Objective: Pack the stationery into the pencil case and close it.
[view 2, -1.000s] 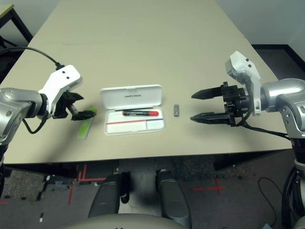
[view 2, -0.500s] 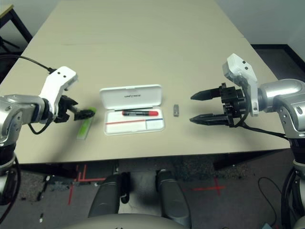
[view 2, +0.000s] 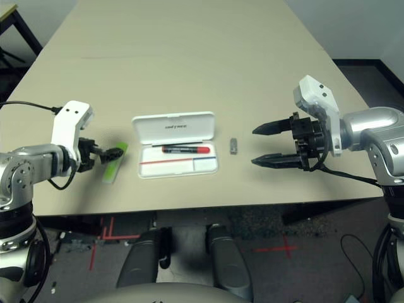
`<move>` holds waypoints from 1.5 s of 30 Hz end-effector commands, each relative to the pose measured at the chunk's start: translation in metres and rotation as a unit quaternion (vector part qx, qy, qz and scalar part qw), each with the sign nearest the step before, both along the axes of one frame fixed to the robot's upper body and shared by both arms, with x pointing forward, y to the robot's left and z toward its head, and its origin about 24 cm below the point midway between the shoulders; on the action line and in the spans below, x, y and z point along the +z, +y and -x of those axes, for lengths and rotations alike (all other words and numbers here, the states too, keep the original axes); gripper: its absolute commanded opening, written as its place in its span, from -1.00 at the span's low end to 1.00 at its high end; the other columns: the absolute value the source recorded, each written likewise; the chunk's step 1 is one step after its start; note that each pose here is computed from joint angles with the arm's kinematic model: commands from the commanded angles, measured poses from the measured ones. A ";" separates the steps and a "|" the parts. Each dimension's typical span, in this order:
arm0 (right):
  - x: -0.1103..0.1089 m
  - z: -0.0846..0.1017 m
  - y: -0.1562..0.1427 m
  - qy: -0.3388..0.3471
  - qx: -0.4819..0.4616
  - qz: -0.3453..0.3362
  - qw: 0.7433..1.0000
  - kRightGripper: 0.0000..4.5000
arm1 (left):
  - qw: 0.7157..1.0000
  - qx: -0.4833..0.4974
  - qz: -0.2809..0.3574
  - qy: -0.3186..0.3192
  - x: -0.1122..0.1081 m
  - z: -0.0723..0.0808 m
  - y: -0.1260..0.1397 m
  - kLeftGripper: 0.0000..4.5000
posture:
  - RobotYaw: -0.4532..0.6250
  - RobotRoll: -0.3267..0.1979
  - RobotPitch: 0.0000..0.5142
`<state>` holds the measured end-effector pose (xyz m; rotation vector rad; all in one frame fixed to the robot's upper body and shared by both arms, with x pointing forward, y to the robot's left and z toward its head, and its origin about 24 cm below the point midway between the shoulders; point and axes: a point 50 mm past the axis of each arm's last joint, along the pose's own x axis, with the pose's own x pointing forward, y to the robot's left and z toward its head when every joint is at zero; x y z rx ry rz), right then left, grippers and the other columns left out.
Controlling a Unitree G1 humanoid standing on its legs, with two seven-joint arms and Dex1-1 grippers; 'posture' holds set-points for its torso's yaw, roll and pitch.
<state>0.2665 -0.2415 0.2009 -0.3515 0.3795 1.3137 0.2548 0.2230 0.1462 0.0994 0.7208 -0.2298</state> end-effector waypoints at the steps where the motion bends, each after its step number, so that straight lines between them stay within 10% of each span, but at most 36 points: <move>1: -0.007 0.001 0.001 0.010 0.006 0.007 1.000 0.99 | 1.000 0.001 0.001 0.009 -0.005 0.006 -0.001 1.00 | -0.23 0.25 -0.24; 37: -0.023 0.005 0.010 0.019 0.014 0.008 1.000 0.99 | 1.000 0.013 0.002 0.011 -0.019 0.022 -0.019 1.00 | -0.23 0.25 -0.12; 45: -0.023 0.005 0.011 0.017 0.014 0.007 1.000 1.00 | 1.000 -0.005 -0.012 0.026 -0.021 0.025 -0.020 -0.12 | -0.23 0.25 -0.13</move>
